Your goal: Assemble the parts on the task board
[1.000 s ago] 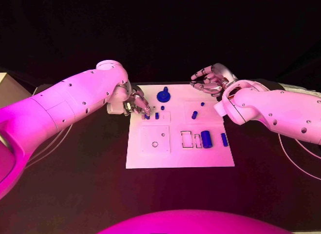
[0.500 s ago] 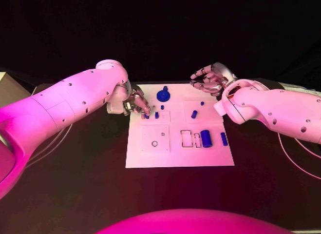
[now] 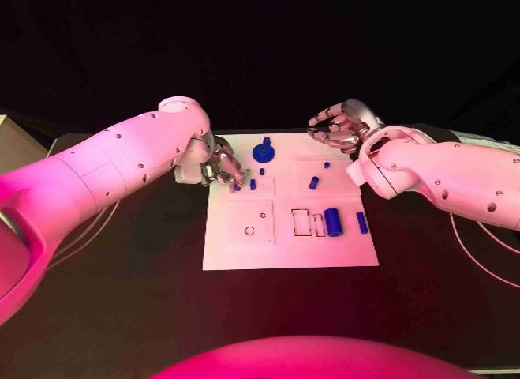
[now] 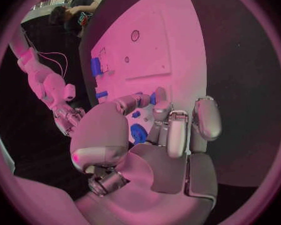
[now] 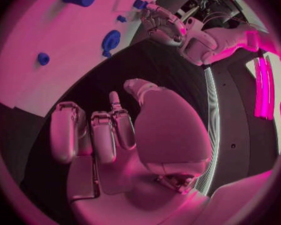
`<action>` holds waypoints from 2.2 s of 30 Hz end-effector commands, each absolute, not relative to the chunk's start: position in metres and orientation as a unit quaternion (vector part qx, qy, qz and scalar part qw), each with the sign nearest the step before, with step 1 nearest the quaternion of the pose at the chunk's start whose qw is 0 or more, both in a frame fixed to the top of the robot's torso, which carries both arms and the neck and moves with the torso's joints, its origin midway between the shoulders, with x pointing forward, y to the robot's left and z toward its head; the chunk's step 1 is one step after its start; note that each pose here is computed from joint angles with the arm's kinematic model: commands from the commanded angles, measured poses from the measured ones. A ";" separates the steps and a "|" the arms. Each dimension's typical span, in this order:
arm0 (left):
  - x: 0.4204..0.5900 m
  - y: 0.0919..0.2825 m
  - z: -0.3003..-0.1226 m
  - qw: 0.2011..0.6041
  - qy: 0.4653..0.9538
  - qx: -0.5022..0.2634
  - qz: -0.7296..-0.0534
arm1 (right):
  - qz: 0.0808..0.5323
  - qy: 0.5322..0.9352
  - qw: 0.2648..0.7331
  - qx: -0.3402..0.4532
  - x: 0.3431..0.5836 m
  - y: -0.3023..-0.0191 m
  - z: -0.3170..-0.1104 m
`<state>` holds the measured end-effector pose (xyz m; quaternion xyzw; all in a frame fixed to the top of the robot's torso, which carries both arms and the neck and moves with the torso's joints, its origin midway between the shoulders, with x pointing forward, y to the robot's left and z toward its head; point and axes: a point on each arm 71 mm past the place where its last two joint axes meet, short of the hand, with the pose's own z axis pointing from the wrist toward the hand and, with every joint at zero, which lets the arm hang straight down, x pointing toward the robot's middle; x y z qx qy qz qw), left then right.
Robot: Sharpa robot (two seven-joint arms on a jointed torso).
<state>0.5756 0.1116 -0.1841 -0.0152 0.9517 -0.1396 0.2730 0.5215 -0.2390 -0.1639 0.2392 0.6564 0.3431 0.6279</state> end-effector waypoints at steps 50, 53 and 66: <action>0.569 0.133 -0.192 0.290 0.946 -0.027 -0.140 | 0.347 0.657 0.628 0.232 0.521 -0.239 -0.163; 0.568 0.136 -0.189 0.297 0.943 -0.030 -0.146 | 0.347 0.657 0.628 0.232 0.521 -0.240 -0.163; 0.572 0.135 -0.142 0.410 0.831 -0.069 -0.370 | 0.346 0.651 0.633 0.235 0.521 -0.244 -0.163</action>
